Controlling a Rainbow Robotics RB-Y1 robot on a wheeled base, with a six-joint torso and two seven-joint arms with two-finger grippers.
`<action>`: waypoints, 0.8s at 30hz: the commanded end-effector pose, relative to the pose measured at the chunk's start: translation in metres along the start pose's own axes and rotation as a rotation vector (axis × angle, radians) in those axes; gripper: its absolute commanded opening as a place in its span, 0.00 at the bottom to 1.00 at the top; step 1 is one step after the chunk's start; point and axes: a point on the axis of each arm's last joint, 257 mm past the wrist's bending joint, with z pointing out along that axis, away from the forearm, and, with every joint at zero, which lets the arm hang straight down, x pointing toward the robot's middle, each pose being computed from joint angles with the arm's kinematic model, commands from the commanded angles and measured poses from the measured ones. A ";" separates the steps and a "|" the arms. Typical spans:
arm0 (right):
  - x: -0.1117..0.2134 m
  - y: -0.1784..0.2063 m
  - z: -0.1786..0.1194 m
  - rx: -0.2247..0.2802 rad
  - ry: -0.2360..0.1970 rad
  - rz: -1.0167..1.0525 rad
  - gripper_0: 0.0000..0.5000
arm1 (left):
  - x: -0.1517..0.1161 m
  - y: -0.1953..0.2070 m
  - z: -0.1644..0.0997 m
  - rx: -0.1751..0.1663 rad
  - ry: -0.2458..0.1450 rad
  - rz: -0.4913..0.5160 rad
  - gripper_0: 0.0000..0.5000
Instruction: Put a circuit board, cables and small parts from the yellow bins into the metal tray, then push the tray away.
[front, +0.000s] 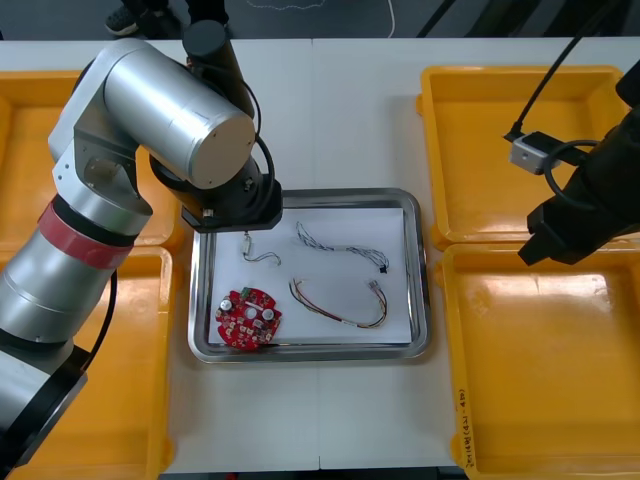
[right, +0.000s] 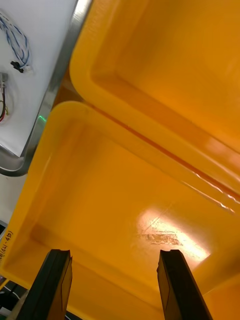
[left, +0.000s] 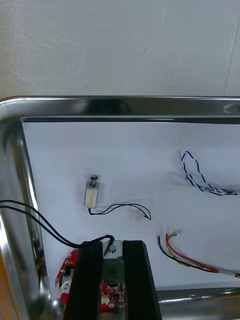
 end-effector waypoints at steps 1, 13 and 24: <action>0.018 -0.024 -0.009 0.063 -0.018 0.083 1.00 | 0.008 -0.012 0.017 0.037 -0.012 0.119 0.00; 0.050 -0.033 0.007 0.138 -0.030 0.264 1.00 | 0.007 -0.019 0.049 0.031 -0.056 0.158 0.00; 0.063 -0.031 0.028 0.111 -0.046 0.453 1.00 | 0.009 -0.021 0.052 0.032 -0.054 0.170 0.15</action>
